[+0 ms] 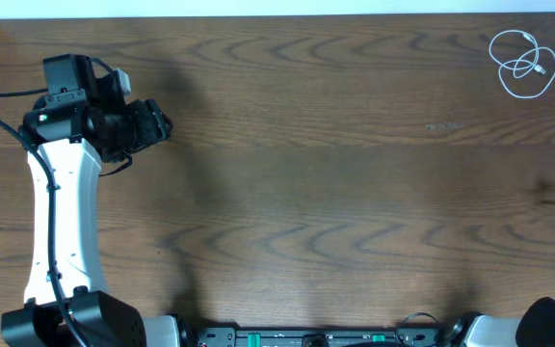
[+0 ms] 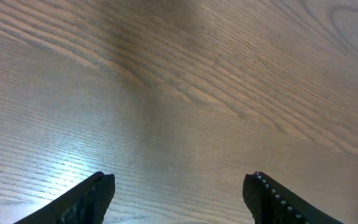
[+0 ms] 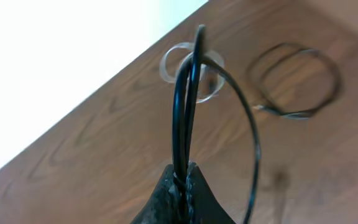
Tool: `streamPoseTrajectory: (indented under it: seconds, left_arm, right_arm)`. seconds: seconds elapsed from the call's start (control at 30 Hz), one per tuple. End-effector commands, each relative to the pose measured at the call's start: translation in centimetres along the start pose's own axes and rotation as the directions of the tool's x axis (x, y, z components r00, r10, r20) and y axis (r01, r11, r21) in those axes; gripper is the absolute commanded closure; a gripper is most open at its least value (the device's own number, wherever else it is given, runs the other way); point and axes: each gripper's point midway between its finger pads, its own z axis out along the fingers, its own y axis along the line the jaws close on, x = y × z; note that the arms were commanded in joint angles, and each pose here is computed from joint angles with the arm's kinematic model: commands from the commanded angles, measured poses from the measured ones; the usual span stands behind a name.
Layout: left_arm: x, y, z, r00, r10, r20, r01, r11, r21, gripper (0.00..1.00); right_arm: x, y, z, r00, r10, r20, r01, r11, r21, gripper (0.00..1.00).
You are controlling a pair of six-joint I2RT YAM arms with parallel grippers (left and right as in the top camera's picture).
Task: Untangle cables
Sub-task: 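Carry the black cable with the right gripper to the right edge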
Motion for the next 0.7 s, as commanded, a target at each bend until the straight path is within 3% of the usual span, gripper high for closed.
streamPoseTrajectory:
  seconds: [0.0, 0.37, 0.67]
  left_arm:
    - [-0.4, 0.2, -0.3, 1.000, 0.008, 0.015, -0.008, 1.000, -0.013, 0.29]
    - [-0.4, 0.2, -0.2, 1.000, 0.009, 0.012, -0.008, 1.000, -0.012, 0.29]
    - [-0.4, 0.2, -0.2, 1.000, 0.008, 0.011, -0.008, 1.000, -0.013, 0.29]
  right_arm:
    - [-1.7, -3.6, -1.2, 0.996, 0.052, 0.078, -0.064, 0.985, 0.162, 0.99]
    - [1.7, -11.9, 5.7, 0.984, 0.166, -0.067, -0.106, 0.840, 0.532, 0.99]
    - [8.3, -14.1, 14.7, 0.915, 0.236, -0.328, 0.003, 0.808, 0.590, 0.99]
